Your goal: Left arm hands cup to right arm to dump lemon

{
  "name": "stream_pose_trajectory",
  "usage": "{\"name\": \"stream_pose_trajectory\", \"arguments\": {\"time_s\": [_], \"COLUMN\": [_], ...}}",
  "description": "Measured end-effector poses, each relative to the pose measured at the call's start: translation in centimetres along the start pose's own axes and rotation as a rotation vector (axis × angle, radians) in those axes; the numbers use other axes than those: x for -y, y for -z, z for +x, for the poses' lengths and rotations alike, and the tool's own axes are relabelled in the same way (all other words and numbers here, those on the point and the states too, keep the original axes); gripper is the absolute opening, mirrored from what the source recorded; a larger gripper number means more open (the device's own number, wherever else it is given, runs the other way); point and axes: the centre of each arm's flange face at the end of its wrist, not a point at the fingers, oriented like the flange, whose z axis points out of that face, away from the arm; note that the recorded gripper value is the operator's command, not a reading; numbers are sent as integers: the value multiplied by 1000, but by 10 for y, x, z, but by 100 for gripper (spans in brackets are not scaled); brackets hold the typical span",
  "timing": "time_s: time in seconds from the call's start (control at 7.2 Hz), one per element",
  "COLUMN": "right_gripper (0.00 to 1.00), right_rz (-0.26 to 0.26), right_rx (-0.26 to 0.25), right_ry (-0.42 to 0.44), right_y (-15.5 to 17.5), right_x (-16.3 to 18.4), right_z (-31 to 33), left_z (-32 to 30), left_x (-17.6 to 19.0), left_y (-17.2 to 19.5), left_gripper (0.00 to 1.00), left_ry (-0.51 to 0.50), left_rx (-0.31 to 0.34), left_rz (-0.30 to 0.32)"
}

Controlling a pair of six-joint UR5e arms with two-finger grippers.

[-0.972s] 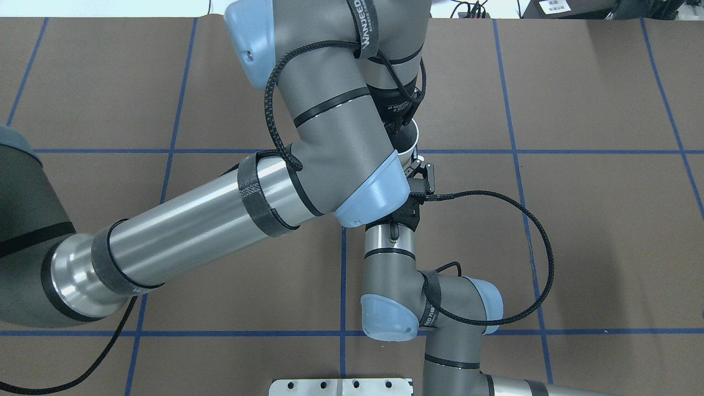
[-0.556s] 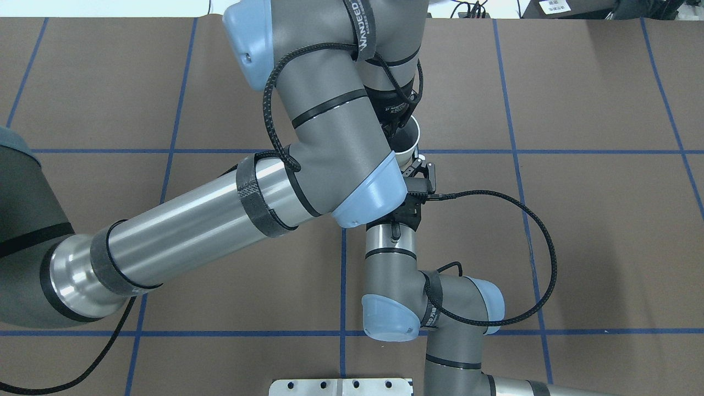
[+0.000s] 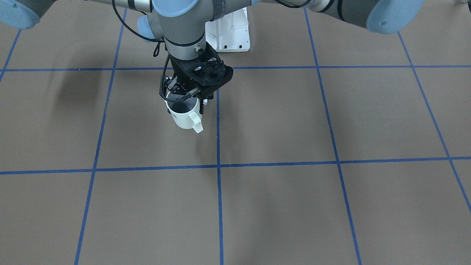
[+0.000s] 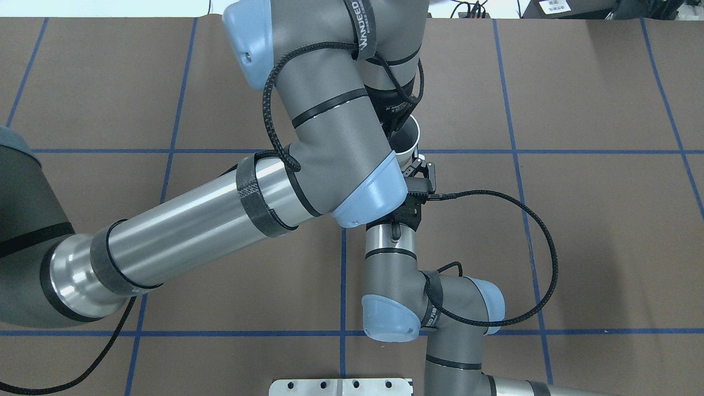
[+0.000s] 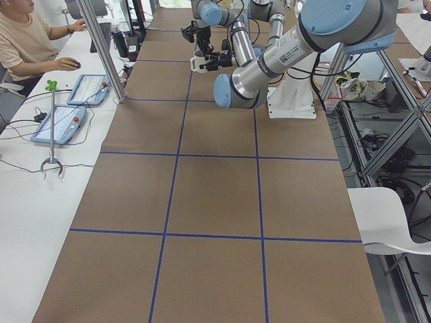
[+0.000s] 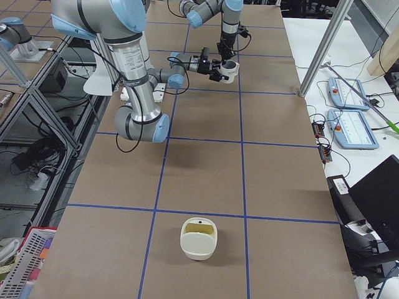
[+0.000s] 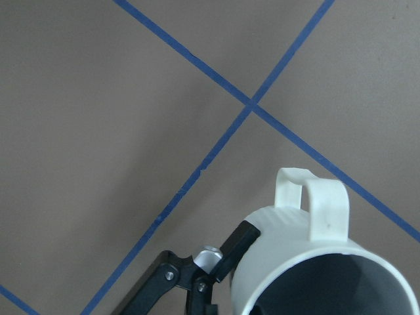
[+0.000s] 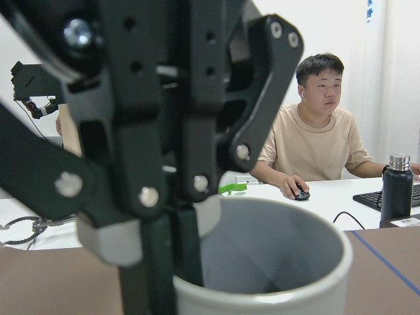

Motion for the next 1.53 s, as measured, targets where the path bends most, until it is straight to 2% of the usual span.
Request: {"name": "stream_pose_trajectory", "arguments": {"time_s": [0.56,0.97,1.11,1.39,1.53], "right_gripper": [100,100,100,100,100], "right_rz": [-18,-31,-44,-95,-145], "right_rx": [-8,-12,1,25,35], "right_ry": [52,89,64,24,6], "right_y": [2,-1,-6,-25,-37], "right_x": [-34,-65,-66,-54,-40], "right_z": [15,31,44,64,75], "left_z": [0,-12,-29,-108,-160], "left_x": [-4,-6,2,35,61], "left_y": [9,42,48,27,12], "left_gripper": [0,0,0,0,0], "left_ry": [-8,-28,-51,-171,-252], "left_rx": [-17,-76,-87,-80,-64], "left_rz": [-3,-2,6,26,44]}}
